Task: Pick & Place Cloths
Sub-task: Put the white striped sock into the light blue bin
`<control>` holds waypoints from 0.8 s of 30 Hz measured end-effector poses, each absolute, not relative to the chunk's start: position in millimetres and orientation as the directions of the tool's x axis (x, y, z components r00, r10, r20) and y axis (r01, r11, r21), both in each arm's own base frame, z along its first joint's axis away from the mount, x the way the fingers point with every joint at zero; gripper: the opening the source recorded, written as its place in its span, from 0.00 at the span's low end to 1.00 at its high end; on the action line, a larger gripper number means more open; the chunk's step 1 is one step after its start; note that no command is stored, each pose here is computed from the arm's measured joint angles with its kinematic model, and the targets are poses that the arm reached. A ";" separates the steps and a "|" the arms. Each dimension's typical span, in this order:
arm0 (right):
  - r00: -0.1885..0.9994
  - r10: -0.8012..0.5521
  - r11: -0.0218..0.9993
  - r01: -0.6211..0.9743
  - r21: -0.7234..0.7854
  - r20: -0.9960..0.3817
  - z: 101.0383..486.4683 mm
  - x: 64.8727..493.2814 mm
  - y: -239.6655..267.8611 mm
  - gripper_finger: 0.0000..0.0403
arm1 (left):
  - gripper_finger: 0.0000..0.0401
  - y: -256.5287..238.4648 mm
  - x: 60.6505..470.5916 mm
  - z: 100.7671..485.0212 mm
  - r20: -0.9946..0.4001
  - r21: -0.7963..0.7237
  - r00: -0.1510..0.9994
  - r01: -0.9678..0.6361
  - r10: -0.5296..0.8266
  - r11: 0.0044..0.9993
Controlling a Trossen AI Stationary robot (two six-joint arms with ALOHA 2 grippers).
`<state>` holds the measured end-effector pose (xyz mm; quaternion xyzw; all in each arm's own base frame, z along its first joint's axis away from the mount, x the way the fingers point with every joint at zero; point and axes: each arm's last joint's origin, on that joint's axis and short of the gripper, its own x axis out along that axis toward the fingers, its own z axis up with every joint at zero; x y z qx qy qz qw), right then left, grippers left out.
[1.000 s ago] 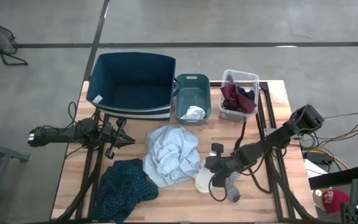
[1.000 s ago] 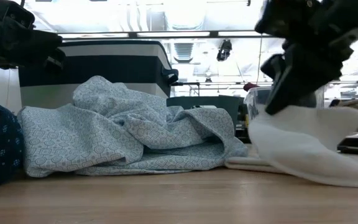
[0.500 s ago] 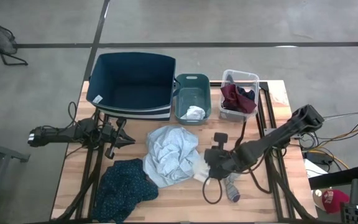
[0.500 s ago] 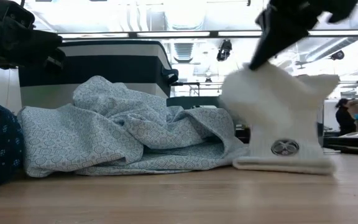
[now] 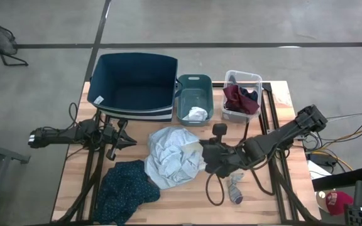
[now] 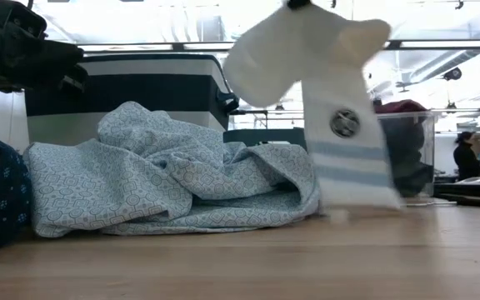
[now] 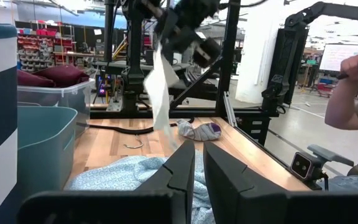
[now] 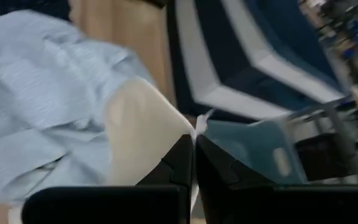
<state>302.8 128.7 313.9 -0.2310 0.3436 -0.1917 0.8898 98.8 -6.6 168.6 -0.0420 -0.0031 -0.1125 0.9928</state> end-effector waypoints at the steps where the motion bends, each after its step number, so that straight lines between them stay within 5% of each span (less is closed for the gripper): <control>1: 0.692 -0.512 0.810 0.191 -0.555 -0.509 318.2 304.1 126.9 0.02 | 0.10 -6.6 98.8 168.7 0.016 -0.083 0.975 0.224 -0.223 0.971; 12: 0.603 -0.740 0.595 0.382 -0.707 -0.297 369.2 317.9 87.9 0.02 | 0.10 -6.6 98.8 168.7 0.016 -0.083 0.975 0.224 -0.223 0.971; 24: 0.440 -0.879 0.428 0.557 -0.712 -0.185 409.2 336.8 1.2 0.02 | 0.10 -6.6 98.8 168.6 0.016 -0.083 0.975 0.224 -0.223 0.971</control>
